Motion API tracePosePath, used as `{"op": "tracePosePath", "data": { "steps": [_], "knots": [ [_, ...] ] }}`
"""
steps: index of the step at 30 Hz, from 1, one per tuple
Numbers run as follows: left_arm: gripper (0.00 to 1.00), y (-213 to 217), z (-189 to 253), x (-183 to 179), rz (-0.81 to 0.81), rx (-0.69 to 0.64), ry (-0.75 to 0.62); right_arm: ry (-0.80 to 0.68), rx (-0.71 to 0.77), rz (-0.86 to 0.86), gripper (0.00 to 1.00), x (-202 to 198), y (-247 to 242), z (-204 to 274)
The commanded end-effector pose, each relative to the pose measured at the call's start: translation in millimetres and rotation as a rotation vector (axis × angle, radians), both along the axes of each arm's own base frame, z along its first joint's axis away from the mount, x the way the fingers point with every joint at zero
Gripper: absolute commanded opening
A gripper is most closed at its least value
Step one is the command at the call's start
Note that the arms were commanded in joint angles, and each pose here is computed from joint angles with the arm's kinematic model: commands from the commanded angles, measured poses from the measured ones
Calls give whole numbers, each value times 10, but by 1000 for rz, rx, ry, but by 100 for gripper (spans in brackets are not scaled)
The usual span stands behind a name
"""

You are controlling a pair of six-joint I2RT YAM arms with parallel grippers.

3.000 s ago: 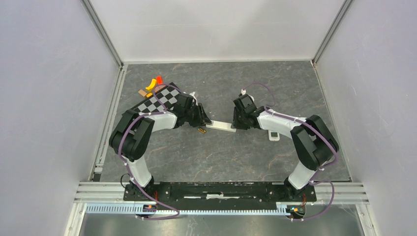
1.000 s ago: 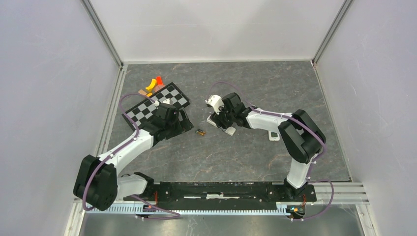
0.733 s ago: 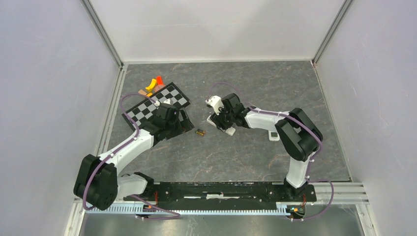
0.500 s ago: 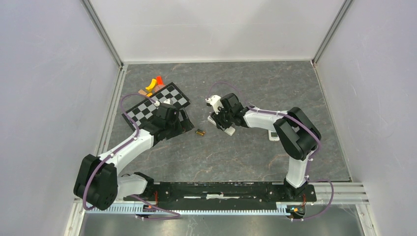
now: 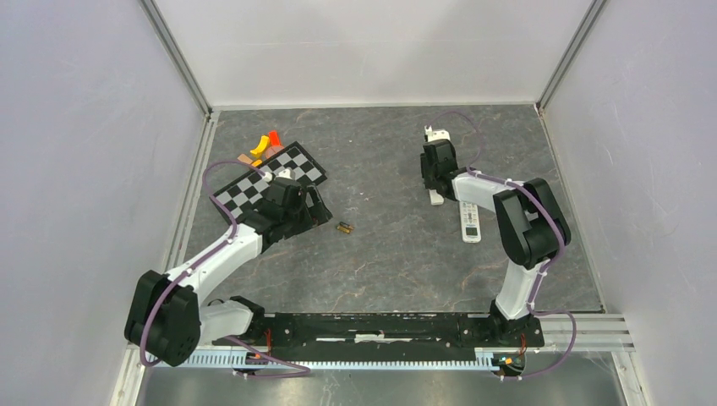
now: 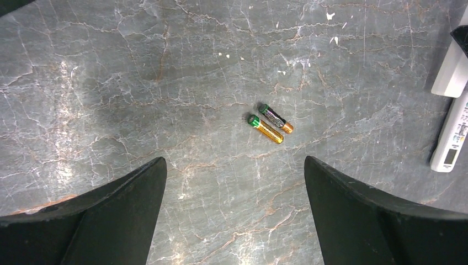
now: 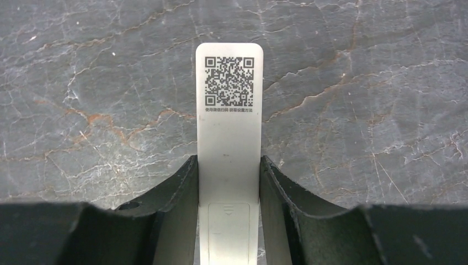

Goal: Load the batteries into the remote control

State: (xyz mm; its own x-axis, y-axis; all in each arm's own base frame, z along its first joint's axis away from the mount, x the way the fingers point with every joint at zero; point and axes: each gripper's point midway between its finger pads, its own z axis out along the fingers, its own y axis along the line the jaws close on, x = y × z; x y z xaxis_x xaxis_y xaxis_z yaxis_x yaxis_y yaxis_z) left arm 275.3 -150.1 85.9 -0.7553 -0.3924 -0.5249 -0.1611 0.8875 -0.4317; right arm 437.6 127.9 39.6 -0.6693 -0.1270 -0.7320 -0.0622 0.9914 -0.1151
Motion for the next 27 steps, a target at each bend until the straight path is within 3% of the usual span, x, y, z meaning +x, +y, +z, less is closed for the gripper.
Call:
{"op": "tracePosePath", "data": {
  "steps": [1,10,17,22,27],
  "knots": [
    [100,16,143,101,10,-2,-57,-74,39,-72,34,199,-18,162],
    [100,19,198,119,12,-7,-70,-18,66,-39,56,194,-64,113],
    [100,10,308,118,9,-20,-92,-3,42,-46,74,75,-158,337],
    [100,43,397,106,30,-35,-115,21,-9,-170,88,-324,-510,444],
    [100,106,635,109,75,-113,-239,107,-32,-294,90,-812,-883,235]
  ]
}}
